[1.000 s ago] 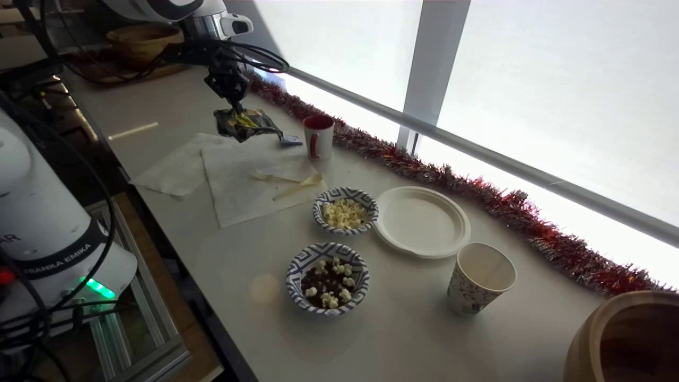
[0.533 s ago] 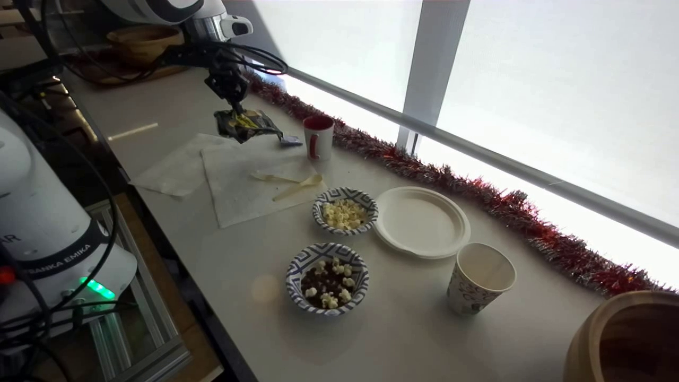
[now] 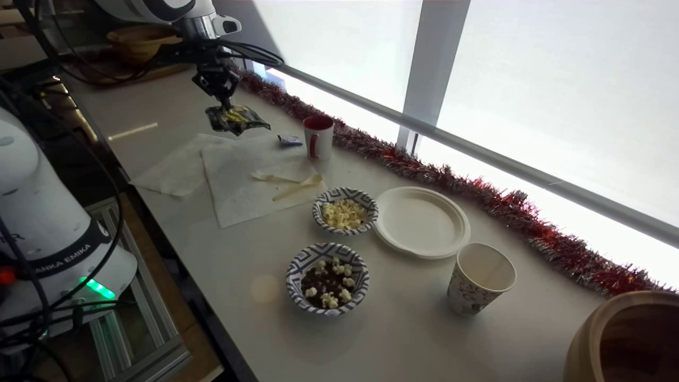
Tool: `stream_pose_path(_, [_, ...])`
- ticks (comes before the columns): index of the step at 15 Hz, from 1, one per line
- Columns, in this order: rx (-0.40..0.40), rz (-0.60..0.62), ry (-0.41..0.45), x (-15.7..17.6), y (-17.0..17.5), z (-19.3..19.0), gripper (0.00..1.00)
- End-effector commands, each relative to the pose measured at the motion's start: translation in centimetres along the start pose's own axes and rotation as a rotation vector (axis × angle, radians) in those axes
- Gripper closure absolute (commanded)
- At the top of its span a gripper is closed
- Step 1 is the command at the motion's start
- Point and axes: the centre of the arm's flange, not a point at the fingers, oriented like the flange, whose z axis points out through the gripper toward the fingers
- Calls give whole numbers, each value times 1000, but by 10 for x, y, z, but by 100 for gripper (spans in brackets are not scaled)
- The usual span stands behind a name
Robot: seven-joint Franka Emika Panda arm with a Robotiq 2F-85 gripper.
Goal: Move the black packet to the left
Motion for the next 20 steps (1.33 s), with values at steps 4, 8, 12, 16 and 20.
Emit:
stream_pose_path(4, [65, -370, -14, 58, -57, 16, 100])
stream_pose_path(8, [75, -593, -25, 69, -77, 21, 100])
stream_pose_path(12, [122, -796, -82, 68, -90, 30, 100])
stream_pose_path(16, [134, -921, -138, 60, -86, 29, 60])
stream_pose_path(20, [18, -867, -146, 58, -72, -9, 32])
